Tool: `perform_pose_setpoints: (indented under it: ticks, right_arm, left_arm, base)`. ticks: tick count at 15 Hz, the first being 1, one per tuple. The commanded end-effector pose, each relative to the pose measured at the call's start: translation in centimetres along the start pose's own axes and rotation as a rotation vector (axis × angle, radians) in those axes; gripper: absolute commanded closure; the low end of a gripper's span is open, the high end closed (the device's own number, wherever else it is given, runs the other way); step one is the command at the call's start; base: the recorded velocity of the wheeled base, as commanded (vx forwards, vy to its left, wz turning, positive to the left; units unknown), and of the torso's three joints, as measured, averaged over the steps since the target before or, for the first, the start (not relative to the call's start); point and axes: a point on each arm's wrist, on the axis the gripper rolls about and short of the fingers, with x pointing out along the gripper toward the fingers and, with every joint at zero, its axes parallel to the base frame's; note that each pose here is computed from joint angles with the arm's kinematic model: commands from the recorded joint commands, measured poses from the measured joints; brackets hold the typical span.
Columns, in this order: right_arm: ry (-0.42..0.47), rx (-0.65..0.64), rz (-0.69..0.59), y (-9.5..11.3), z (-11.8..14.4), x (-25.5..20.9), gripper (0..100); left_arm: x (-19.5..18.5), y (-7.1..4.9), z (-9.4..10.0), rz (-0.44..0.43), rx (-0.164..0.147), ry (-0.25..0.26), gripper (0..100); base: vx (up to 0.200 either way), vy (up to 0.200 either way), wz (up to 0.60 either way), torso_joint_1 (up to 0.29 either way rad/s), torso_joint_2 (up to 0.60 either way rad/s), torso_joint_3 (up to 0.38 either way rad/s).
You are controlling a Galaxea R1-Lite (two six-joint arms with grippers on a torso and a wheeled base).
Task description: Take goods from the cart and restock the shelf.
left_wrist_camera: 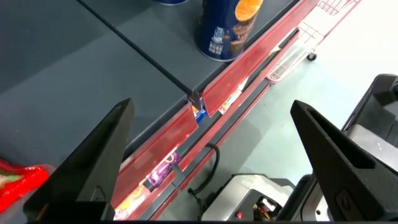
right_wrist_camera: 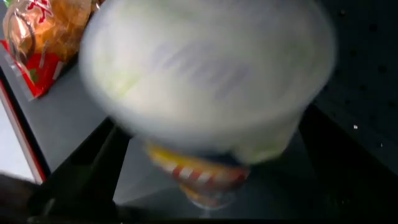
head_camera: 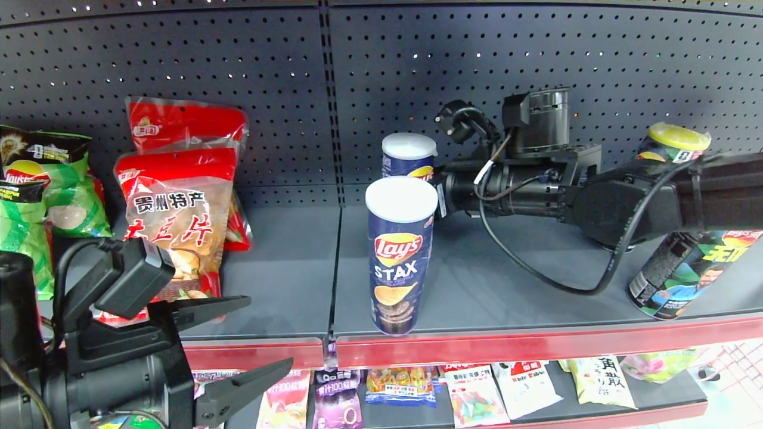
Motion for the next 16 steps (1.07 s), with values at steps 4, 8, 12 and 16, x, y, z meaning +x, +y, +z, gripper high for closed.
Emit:
perform_pose_setpoints:
  ticks: [4, 8, 12, 16]
  right_arm:
    - [0.061, 0.034, -0.042, 1.8, -1.6, -6.4, 0]
    - [0.113, 0.083, -0.071, 3.4, -3.9, -10.5, 0]
    - [0.111, 0.078, -0.051, 5.3, -5.4, -14.9, 0]
    - [0.093, 0.068, -0.036, 6.6, -6.5, -17.9, 0]
  left_arm:
    - [2.1, 0.9, 0.4, 0.015, -0.013, 0.043, 0]
    - [4.6, 1.9, 1.2, 0.017, -0.020, 0.071, 0]
    - [6.2, 3.2, 0.5, 0.060, -0.003, 0.130, 0]
    - [8.6, 4.4, 1.5, 0.082, -0.001, 0.131, 0]
  base:
    - [0.000, 0.000, 0.00, 0.000, 0.00, 0.000]
    - [0.000, 0.000, 0.00, 0.000, 0.00, 0.000]
    - [0.000, 0.000, 0.00, 0.000, 0.00, 0.000]
    - [0.000, 0.000, 0.00, 0.000, 0.00, 0.000]
